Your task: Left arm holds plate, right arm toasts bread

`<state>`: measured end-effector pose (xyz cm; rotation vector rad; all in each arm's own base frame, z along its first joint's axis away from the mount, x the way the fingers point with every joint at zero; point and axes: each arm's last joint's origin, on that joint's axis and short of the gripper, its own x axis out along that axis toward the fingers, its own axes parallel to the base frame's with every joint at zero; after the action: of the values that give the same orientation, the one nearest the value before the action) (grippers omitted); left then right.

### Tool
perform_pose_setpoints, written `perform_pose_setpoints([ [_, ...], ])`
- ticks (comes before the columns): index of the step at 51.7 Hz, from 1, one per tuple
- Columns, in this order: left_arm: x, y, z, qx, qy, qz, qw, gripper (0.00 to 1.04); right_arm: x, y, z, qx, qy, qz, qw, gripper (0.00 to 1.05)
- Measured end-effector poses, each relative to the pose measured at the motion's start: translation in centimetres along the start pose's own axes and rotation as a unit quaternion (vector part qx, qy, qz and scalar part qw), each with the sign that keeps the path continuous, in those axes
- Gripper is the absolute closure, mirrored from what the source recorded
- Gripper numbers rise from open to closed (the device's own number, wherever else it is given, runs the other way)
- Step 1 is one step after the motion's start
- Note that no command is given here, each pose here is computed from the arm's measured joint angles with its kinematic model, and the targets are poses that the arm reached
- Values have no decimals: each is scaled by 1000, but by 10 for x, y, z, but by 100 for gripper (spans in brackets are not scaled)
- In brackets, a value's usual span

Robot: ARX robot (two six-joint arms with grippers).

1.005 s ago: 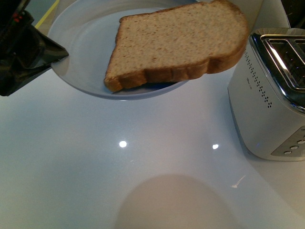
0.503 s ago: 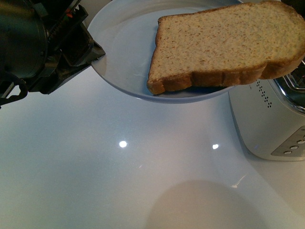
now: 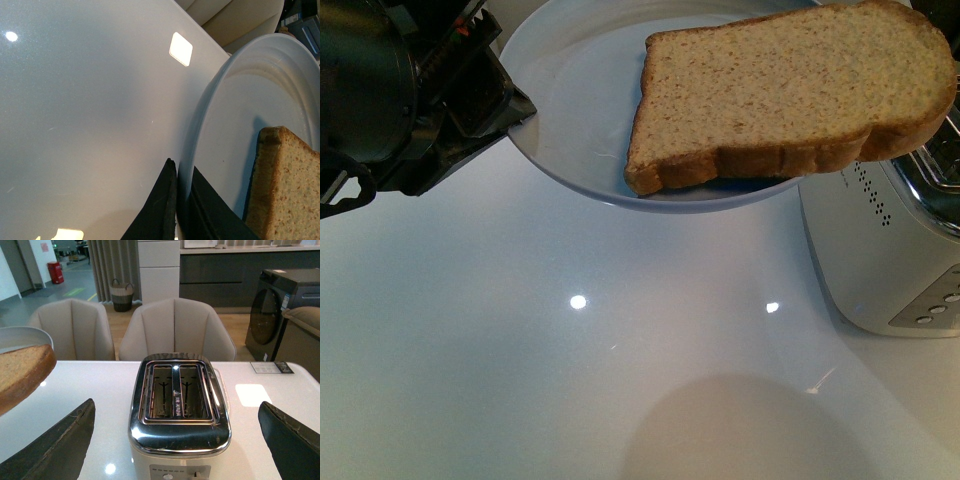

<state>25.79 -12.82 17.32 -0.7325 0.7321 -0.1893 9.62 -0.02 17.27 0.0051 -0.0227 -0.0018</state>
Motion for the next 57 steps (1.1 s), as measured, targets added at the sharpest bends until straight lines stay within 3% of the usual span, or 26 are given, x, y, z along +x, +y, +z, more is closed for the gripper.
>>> perform_pose_setpoints([
  [11, 0, 0, 0, 0, 0, 0, 1000, 102, 0, 0, -1, 3, 12, -1, 1000, 9],
  [15, 0, 0, 0, 0, 0, 0, 1000, 102, 1, 0, -3, 32, 126, -12, 991, 9],
  [18, 0, 0, 0, 0, -1, 1, 1000, 102, 2, 0, -7, 56, 233, -24, 971, 9],
  [22, 0, 0, 0, 0, 1, -1, 1000, 102, 1, -1, -15, 66, 290, -33, 954, 9],
  [42, 0, 0, 0, 0, 0, 1, 1000, 102, 23, 5, 1, 93, 269, -19, 959, 9],
  [57, 0, 0, 0, -1, 0, 1, 1000, 102, 64, 34, 40, 200, 267, 32, 942, 9],
])
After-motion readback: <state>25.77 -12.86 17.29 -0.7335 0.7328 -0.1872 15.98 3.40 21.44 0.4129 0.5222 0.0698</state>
